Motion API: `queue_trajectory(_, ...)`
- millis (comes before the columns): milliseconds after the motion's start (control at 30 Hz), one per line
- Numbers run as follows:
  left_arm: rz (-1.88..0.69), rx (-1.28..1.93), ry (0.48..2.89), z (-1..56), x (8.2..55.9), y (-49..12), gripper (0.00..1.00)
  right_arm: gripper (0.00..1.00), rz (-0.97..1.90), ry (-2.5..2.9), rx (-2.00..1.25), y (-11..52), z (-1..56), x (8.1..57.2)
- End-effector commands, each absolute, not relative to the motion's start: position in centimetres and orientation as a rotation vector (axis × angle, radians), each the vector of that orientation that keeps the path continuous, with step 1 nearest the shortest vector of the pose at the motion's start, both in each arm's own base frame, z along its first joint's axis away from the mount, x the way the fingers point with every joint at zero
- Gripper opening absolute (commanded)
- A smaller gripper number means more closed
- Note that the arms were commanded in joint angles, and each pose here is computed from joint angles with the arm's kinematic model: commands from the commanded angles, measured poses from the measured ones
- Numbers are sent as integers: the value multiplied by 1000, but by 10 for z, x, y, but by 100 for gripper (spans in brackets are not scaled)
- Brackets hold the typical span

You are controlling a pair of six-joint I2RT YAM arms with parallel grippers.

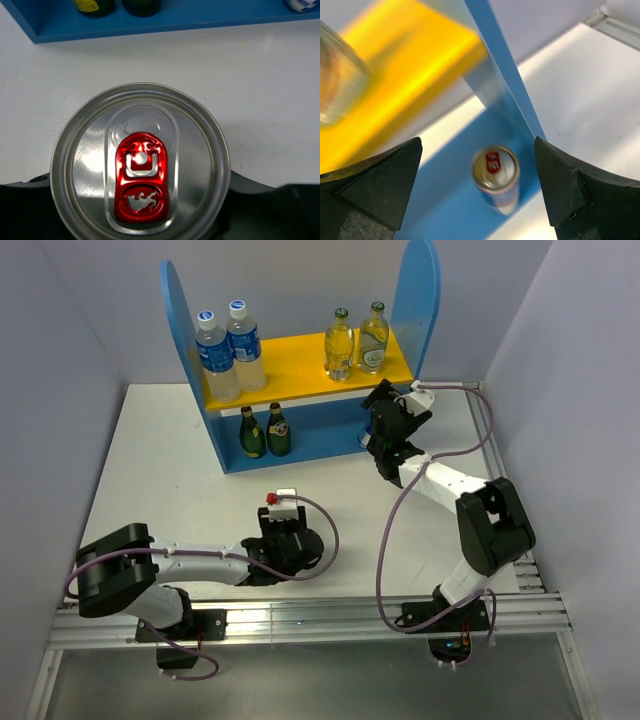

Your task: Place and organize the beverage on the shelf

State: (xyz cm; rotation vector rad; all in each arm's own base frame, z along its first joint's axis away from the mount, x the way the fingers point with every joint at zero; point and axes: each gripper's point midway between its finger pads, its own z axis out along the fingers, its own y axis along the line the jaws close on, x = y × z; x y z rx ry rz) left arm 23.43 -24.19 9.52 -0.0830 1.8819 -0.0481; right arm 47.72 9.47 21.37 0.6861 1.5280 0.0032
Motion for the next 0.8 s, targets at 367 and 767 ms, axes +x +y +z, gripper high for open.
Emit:
queue_trajectory(367,-252,-133,1719,185,292,-282,0,100,133,1523,723,96,231,451)
queue_trajectory(767,-389,-25,1639,197,409,-344,0,100,200,1467,761,62,248,325)
